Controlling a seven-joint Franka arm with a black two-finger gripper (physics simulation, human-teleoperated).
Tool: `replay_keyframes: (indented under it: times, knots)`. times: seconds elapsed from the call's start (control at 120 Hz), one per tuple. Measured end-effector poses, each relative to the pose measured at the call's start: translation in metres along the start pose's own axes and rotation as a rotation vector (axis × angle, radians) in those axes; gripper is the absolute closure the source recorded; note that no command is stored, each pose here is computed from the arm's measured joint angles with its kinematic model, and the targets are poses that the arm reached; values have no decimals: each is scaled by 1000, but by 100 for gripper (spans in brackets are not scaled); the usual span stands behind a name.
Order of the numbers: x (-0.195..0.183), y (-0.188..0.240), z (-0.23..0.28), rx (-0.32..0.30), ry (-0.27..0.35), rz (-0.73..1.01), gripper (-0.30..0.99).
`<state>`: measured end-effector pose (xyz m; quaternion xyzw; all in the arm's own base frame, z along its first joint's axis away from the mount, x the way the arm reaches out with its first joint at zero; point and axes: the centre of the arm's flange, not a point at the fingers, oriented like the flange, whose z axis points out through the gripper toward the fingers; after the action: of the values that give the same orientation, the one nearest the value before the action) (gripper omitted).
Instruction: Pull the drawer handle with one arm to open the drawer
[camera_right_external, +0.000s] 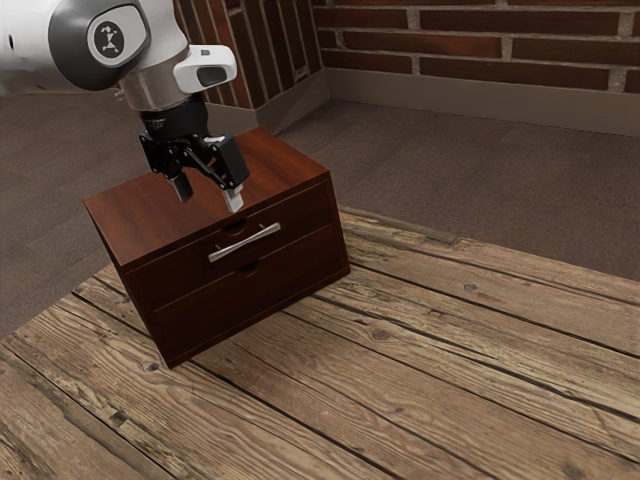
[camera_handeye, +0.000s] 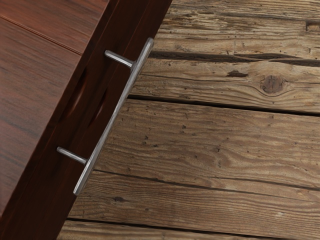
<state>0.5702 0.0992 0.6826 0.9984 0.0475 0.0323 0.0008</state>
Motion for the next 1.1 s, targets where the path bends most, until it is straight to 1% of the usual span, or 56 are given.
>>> replay_keyframes:
  times: [0.142,0.175,0.217,0.275,0.308,0.35,0.433,0.492,0.542,0.6,0.65,0.733,0.833,0.917,0.983,1.1]
  knots:
    - [-1,-12,0,-16,1,-23,0]
    - [-2,-12,-5,-17,10,-23,0]
    - [-7,-11,-22,-17,41,-18,0]
    - [-29,-7,-87,-7,154,-1,0]
    - [-42,-4,-114,-6,199,8,0]
    - [-51,-2,-128,-3,221,18,0]
    - [-44,6,-126,4,228,57,0]
    - [-27,22,-109,7,212,106,0]
    - [-10,48,-88,6,188,171,0]
    - [-1,73,-74,10,175,239,0]
    - [3,76,-70,26,175,270,0]
    - [5,68,-70,59,182,294,0]
    - [5,56,-72,116,184,317,0]
    - [7,54,-70,199,166,348,0]
    - [9,56,-60,262,127,380,0]
    - [9,53,-44,328,49,414,0]
